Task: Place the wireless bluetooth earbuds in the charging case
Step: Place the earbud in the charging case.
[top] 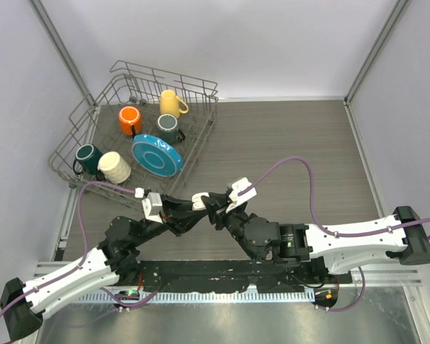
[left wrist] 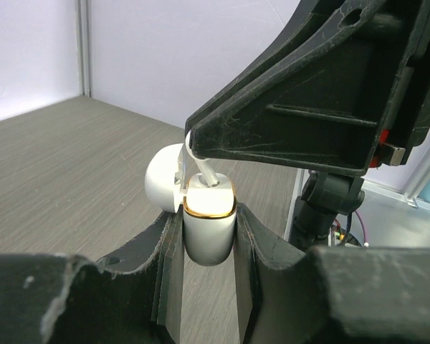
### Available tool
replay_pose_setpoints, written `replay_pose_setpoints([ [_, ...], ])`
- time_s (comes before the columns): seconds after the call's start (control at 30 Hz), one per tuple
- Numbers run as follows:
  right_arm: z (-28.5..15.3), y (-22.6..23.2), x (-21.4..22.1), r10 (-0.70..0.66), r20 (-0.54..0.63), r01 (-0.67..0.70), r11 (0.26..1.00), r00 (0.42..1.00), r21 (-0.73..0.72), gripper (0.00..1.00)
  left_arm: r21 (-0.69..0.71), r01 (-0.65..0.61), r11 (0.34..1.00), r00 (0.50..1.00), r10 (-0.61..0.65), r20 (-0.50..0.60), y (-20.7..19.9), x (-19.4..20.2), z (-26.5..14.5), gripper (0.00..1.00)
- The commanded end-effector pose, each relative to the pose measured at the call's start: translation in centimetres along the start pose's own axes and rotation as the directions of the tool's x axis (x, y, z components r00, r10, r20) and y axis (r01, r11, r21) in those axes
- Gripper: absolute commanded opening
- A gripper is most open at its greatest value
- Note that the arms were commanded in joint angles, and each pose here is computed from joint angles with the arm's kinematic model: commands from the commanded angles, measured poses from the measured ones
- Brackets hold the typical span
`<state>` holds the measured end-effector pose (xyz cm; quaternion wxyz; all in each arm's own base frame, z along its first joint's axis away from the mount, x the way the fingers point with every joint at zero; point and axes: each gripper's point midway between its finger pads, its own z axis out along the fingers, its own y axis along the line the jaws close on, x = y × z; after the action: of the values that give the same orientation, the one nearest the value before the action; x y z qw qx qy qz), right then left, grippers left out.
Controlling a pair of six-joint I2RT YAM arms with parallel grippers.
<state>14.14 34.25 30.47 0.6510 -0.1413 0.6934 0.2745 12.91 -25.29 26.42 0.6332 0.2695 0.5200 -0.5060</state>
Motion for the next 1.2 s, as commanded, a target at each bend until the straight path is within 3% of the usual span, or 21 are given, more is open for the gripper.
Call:
replay_pose_setpoints([
  [0.0, -0.4, -0.4, -0.6, -0.010, 0.015, 0.010, 1.000, 1.000, -0.018, 0.01, -0.012, -0.020, 1.000, 0.988, 0.021, 0.153, -0.4, -4.6, 0.2, 0.00],
  [0.5, -0.5, 0.6, -0.1, -0.047, 0.001, 0.047, 0.995, 0.999, -0.083, 0.01, -0.055, -0.022, 0.998, 0.984, 0.031, 0.178, 0.3, -4.8, -0.5, 0.00],
  [1.17, 0.1, 0.0, -0.7, -0.090, 0.017, 0.090, 0.996, 0.996, -0.017, 0.01, -0.007, -0.099, 0.995, 0.978, 0.099, 0.186, -0.5, -5.0, -0.7, 0.00],
])
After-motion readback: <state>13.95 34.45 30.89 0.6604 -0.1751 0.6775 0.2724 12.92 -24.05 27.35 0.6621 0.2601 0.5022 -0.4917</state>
